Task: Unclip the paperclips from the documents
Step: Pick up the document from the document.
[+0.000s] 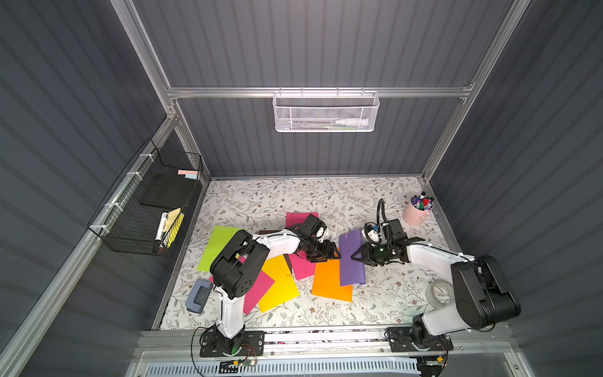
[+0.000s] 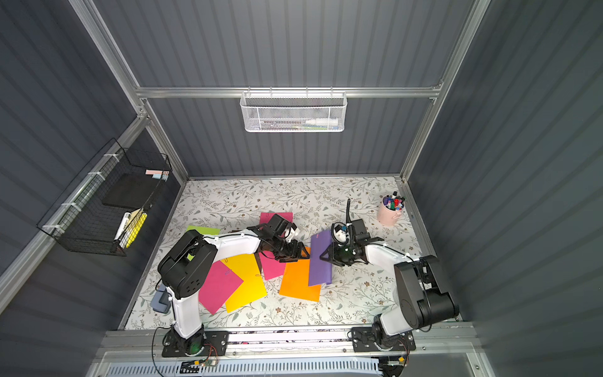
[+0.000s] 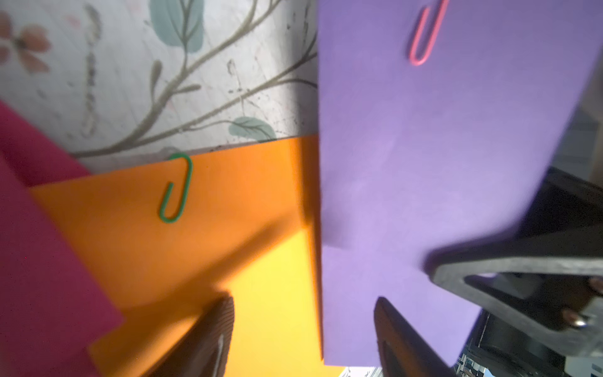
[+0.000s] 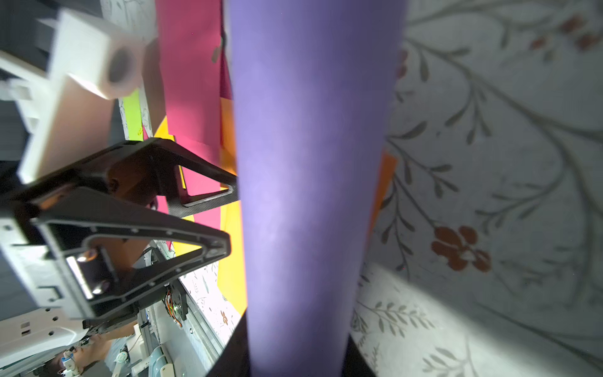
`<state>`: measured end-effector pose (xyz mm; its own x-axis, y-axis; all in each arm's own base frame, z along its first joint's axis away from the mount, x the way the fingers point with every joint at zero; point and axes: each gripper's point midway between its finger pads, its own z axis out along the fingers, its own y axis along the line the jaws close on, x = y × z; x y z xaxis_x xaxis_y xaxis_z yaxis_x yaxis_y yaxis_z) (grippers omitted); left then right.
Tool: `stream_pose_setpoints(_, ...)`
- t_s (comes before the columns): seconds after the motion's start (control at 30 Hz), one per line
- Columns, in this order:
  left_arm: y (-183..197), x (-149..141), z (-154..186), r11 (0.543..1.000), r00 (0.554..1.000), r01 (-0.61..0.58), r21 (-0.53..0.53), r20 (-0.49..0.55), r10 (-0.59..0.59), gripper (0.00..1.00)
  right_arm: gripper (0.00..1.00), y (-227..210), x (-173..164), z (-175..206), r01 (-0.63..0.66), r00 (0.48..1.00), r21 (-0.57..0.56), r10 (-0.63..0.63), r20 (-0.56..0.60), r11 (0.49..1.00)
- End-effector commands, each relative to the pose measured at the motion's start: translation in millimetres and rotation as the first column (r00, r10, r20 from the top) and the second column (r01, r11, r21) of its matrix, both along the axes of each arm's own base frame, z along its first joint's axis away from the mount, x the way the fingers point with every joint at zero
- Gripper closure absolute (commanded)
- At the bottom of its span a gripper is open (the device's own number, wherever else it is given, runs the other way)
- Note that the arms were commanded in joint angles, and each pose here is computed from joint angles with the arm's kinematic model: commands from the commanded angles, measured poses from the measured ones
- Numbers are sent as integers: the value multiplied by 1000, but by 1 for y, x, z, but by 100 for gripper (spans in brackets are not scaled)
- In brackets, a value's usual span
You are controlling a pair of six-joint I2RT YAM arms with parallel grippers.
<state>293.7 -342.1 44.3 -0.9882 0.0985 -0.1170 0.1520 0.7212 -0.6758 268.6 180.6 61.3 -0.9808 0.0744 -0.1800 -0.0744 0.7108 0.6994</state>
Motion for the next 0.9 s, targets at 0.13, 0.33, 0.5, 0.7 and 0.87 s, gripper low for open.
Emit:
stream_pose_setpoints(0.13, 2, 43, 78, 992, 978, -37, -120, 202, 60, 27, 70, -2, 3, 43, -45, 996, 31, 43, 74, 999)
stream_pose_setpoints(0.33, 4, 65, 170, 938, 903, 45, -343, 415, 108, 13, 70, 10, 13, 99, -71, 980, 145, 42, 193, 987)
stream_pose_setpoints(0.5, -2, 64, 187, 896, 881, 135, -423, 465, 87, 1, 70, 22, 19, 142, -120, 959, 252, 46, 281, 960)
stream_pose_setpoints(0.7, -2, 63, 193, 856, 878, 150, -495, 465, 116, 1, 70, 31, 18, 174, -176, 936, 313, 61, 346, 933)
stream_pose_setpoints(0.87, -5, 56, 202, 807, 873, 194, -558, 473, 117, 0, 70, 37, 16, 185, -212, 928, 350, 75, 365, 913)
